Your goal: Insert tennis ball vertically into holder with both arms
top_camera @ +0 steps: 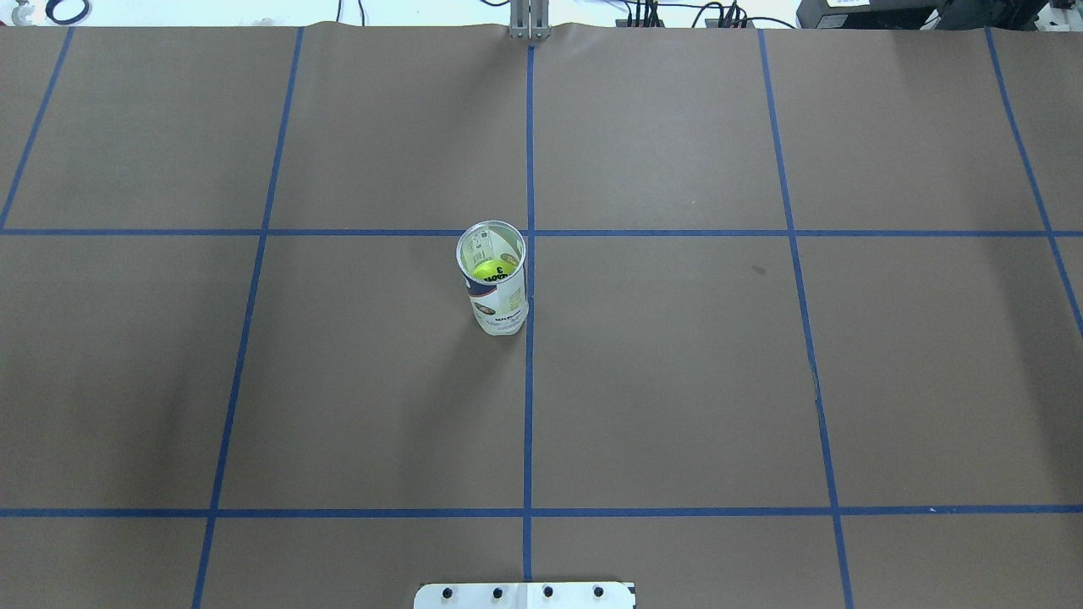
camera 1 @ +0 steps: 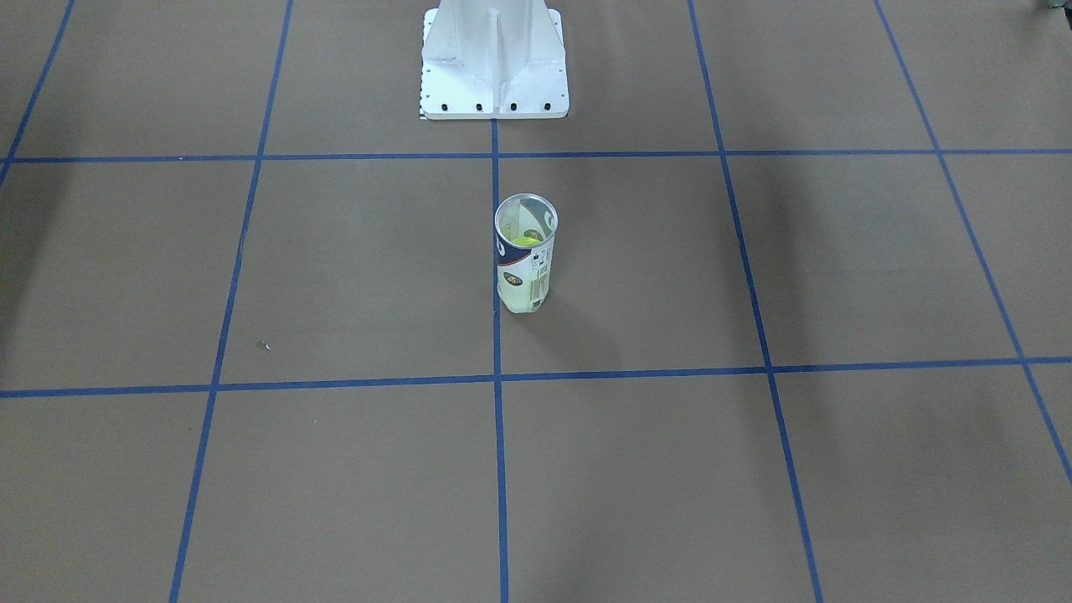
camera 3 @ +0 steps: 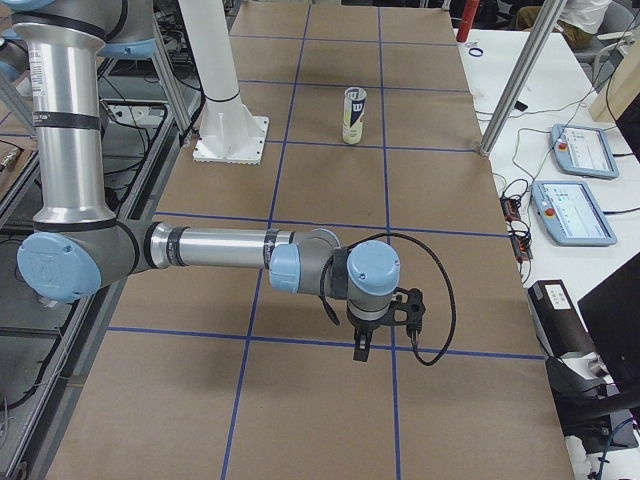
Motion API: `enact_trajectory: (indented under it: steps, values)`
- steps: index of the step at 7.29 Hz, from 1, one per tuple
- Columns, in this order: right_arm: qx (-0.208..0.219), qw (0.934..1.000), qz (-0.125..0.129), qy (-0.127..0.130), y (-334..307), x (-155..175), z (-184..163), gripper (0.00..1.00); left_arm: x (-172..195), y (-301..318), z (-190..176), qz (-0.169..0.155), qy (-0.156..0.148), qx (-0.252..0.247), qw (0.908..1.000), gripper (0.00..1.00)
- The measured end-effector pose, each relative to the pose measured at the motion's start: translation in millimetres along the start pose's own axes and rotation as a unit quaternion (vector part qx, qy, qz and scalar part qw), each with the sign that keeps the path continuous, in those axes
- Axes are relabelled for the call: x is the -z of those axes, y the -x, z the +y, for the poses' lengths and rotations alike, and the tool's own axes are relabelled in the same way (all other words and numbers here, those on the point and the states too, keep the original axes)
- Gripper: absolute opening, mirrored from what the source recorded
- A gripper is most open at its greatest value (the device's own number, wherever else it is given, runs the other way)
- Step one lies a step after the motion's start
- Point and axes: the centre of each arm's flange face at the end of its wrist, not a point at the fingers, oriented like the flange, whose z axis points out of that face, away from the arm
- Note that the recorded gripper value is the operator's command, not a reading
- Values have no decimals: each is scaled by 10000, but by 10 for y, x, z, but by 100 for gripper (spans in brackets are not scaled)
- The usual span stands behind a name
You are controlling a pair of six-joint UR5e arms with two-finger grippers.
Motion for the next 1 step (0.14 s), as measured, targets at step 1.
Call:
enact_trajectory:
  steps: [1]
  values:
    - [4, 10000, -2, -2, 2, 2, -1, 99, -7, 6, 3, 4, 6, 6, 10000, 100]
